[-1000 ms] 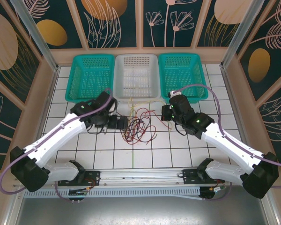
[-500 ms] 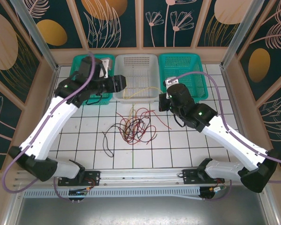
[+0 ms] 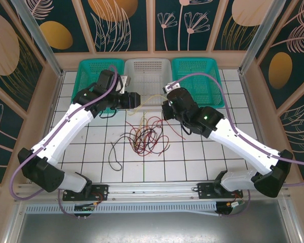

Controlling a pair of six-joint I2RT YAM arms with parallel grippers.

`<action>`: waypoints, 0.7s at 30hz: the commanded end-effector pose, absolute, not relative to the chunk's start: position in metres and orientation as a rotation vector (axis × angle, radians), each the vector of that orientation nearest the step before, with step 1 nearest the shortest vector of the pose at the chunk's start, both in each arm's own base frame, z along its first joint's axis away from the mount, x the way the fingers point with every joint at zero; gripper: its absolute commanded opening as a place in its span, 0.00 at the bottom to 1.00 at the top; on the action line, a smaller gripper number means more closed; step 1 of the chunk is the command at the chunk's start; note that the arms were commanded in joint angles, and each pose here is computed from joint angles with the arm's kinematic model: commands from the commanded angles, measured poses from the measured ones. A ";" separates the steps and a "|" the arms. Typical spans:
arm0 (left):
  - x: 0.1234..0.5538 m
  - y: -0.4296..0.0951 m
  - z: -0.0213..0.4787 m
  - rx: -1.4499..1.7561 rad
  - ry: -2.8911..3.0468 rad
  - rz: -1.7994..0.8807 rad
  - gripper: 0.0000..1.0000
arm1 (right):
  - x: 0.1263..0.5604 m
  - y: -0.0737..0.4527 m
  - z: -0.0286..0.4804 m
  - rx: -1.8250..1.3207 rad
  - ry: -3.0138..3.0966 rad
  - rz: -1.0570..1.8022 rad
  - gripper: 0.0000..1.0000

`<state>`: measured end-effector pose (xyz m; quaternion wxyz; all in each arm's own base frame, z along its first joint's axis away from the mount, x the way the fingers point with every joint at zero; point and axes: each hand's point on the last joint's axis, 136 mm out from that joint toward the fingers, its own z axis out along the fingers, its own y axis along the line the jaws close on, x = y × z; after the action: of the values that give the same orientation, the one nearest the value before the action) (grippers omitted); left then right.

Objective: Untangle the cables

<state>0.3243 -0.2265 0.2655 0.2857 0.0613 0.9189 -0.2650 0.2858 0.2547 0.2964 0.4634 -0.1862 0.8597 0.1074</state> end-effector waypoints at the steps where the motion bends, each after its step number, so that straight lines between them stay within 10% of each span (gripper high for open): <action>1: 0.323 -0.216 0.278 0.157 2.400 -0.662 0.37 | 0.286 0.254 0.311 -0.459 2.083 0.244 0.00; 9: 0.323 -0.211 0.272 0.150 2.403 -0.626 0.39 | 0.286 0.256 0.311 -0.456 2.084 0.242 0.00; 14: 0.328 -0.203 0.274 0.114 2.378 -0.578 0.11 | 0.285 0.254 0.310 -0.458 2.085 0.231 0.00; 21: 0.338 -0.206 0.305 0.102 2.277 -0.605 0.00 | 0.285 0.254 0.314 -0.456 2.077 0.238 0.00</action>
<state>0.3301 -0.2062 0.2729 0.3348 0.0414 0.9137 -0.2266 0.2844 0.2554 0.2984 0.4653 -0.1875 0.8591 0.1015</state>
